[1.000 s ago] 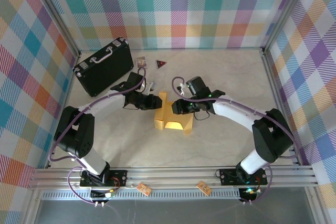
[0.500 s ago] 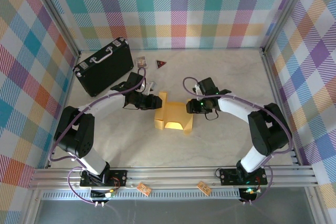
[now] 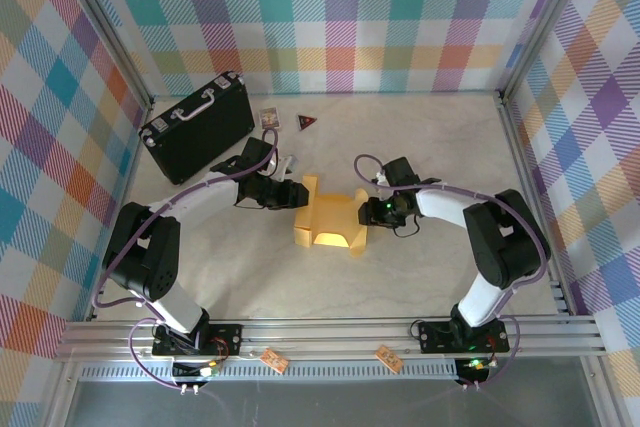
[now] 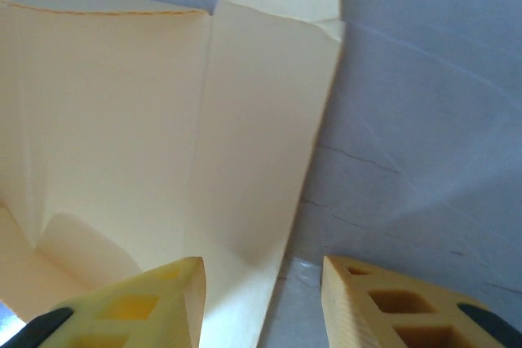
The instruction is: Fold the paper box
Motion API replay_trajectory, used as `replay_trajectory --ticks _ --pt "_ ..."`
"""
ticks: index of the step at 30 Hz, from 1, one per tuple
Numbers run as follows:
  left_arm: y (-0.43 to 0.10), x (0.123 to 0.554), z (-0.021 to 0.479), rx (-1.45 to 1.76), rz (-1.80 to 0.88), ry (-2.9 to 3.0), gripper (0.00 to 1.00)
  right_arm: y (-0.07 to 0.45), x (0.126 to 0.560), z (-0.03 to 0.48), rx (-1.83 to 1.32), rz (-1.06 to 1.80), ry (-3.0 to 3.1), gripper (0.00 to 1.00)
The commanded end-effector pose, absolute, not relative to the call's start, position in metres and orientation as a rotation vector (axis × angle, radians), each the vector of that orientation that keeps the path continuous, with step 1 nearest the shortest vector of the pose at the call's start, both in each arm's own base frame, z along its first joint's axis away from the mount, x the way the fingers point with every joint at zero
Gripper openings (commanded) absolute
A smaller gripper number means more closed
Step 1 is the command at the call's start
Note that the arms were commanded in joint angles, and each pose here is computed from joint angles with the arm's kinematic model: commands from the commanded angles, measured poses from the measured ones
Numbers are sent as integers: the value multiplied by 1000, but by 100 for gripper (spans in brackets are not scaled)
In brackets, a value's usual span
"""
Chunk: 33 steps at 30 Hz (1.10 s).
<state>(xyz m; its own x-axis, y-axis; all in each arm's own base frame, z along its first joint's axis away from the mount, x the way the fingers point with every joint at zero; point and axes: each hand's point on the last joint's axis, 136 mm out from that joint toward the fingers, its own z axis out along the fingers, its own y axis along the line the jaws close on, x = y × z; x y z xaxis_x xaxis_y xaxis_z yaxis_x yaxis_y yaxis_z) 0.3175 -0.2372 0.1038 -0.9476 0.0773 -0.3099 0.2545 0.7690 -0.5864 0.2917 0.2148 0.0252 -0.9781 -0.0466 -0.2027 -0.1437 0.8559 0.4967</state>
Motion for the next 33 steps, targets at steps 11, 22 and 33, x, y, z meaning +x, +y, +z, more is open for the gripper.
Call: replay_trajectory --ticks 11,22,33 --pt "-221 288 65 226 -857 2889 38 251 281 53 -196 1116 2787 25" --pt "-221 288 63 225 -853 2896 39 261 283 87 -252 1206 2697 17" --pt "-222 289 64 221 -857 2894 39 273 292 119 -287 1283 2635 18"
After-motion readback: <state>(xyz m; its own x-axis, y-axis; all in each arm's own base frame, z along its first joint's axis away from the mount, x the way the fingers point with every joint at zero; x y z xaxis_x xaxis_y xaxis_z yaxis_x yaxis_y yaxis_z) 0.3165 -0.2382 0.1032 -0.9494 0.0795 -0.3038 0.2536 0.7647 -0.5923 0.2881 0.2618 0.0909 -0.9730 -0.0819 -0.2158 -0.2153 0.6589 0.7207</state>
